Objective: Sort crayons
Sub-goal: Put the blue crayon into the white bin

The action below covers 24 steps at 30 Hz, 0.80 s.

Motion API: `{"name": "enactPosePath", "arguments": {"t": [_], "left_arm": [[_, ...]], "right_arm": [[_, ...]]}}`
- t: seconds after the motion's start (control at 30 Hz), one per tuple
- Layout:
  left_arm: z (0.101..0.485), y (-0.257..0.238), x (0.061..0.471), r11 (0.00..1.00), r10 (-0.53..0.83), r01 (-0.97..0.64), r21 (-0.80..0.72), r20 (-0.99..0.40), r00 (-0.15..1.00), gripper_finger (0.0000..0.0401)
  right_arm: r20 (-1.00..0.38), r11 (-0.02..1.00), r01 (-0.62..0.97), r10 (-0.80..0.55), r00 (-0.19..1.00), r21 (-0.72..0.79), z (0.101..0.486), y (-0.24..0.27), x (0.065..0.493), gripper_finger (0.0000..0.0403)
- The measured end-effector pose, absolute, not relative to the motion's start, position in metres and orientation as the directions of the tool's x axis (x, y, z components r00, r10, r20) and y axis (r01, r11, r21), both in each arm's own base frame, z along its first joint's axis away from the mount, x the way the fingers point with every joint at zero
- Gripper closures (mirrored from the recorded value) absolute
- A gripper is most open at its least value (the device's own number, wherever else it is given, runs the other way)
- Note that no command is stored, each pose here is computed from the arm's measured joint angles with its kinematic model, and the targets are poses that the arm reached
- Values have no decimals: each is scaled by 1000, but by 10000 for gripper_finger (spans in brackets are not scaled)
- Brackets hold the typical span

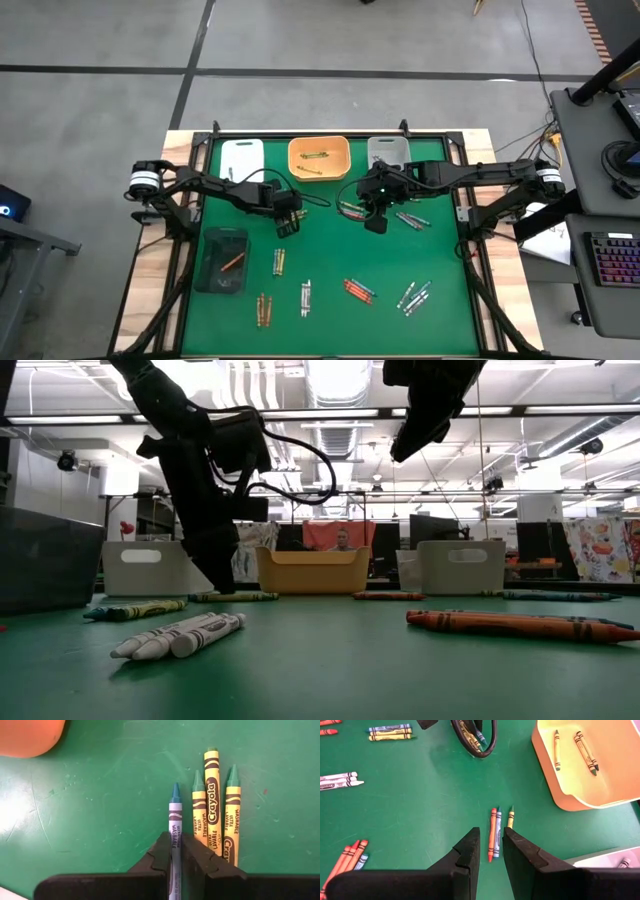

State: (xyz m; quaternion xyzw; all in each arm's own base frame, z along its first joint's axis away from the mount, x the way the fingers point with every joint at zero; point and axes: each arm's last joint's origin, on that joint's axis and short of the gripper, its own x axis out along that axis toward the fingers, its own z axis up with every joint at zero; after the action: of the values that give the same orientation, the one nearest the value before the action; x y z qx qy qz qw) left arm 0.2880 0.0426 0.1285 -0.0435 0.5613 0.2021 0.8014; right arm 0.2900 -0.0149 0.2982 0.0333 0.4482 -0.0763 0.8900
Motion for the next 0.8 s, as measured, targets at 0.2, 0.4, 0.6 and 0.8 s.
{"name": "enactPosePath", "arguments": {"t": [0.2,0.4,0.6,0.8], "left_arm": [[138,40,287,914,285,-372,162,-909,304,399],[177,36,286,919,293,-359,162,-890,349,399],[233,35,275,934,296,-303,192,-888,351,399],[281,56,252,864,419,-423,272,-854,309,400]], "right_arm": [[-803,986,165,-106,586,-9,298,-15,290,330],[-804,986,165,-106,585,-9,298,-15,290,330],[-808,987,159,-105,579,-14,298,-15,289,330],[-808,987,157,-104,579,-14,298,-14,289,330]]}}
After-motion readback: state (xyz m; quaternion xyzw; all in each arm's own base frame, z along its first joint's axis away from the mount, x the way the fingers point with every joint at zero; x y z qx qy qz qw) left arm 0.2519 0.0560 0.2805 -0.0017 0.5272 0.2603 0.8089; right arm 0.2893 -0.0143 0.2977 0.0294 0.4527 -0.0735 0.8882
